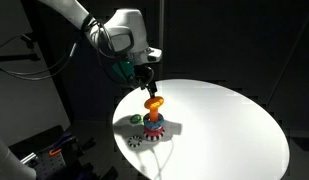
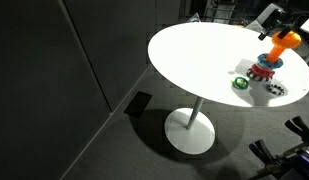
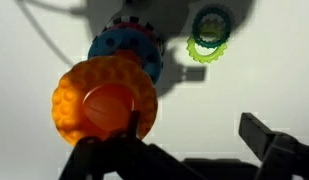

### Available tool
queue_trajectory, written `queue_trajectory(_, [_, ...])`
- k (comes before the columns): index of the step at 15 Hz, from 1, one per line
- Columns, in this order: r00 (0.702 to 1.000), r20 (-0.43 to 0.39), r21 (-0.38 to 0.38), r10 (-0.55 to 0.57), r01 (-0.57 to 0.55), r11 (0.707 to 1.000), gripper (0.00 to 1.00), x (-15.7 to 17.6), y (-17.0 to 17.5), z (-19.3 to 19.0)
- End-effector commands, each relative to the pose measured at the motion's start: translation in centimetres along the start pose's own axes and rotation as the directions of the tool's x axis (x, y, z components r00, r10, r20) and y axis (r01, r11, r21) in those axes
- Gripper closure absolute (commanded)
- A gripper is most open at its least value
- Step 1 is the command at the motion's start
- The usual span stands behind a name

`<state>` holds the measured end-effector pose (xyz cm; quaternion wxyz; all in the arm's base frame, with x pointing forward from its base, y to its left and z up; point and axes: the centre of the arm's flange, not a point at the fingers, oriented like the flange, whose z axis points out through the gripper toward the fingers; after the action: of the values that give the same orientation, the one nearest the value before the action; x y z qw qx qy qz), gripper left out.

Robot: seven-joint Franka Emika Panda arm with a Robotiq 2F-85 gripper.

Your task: Pick up the orange ring and put it on the ring holder

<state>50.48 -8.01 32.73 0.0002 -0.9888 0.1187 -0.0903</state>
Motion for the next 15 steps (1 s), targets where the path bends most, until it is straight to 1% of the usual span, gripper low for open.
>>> queue_trajectory(1, [1.000,-0.013,0.006,0.010,-0.010,1.000,0.00,0.8,0.5,-0.2])
queue_trajectory(8, [0.999,-0.021,0.000,0.037,-0.037,0.999,0.00,1.2,2.2,-1.0])
queue_trajectory(15, [0.998,-0.039,0.003,0.038,-0.038,0.999,0.00,1.3,2.5,-2.7])
